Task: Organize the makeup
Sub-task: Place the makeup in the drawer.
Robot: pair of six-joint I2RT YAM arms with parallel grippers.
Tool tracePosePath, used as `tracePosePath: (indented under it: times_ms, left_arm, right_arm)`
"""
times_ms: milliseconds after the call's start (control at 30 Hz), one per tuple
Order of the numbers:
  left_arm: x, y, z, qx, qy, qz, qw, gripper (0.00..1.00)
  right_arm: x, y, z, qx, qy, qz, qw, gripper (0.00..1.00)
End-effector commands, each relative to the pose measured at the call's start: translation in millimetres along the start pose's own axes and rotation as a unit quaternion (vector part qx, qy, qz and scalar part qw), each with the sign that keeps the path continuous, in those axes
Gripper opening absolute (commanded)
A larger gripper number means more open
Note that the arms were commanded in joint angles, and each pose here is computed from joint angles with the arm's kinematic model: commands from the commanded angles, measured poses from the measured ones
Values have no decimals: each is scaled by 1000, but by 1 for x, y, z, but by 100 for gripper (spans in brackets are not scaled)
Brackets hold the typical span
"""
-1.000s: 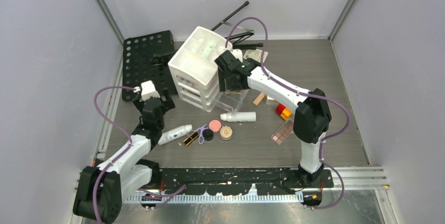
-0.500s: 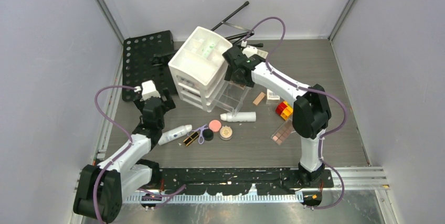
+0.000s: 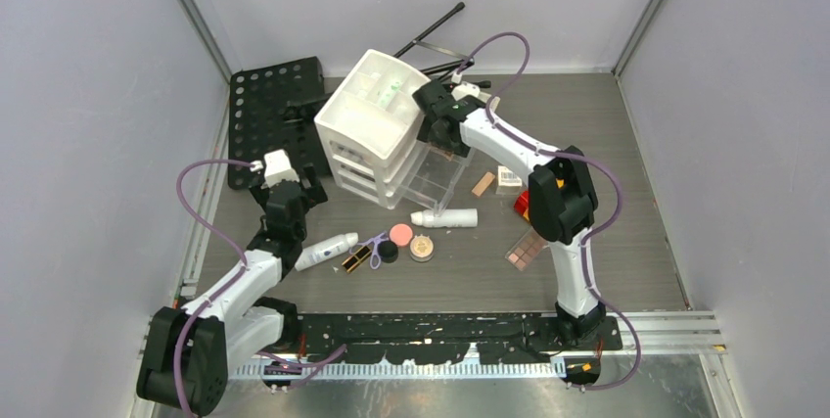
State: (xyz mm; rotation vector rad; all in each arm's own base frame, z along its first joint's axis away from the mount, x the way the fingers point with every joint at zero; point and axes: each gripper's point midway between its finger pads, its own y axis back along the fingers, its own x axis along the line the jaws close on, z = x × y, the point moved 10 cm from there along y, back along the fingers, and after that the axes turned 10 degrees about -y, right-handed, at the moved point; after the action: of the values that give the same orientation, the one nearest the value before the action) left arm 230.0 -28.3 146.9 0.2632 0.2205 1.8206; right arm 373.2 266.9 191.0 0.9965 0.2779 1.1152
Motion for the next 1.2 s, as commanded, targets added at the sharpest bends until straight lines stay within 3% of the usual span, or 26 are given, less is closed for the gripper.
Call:
tracePosePath:
  times_ms: [0, 200, 867, 1167]
  left_arm:
    - [-4, -4, 24, -43, 27, -1, 999, 94]
    - [-4, -3, 24, -44, 28, -1, 999, 94]
    - [-4, -4, 24, -40, 25, 3, 999, 94]
    - [-4, -5, 24, -38, 25, 4, 999, 94]
  right_arm:
    - [9, -2, 10, -23, -23, 4, 999, 74]
    - [8, 0, 10, -23, -17, 4, 1000, 85]
    - [-4, 82, 49, -43, -19, 88, 995, 90]
    - [-70, 105, 66, -60, -24, 58, 996, 89]
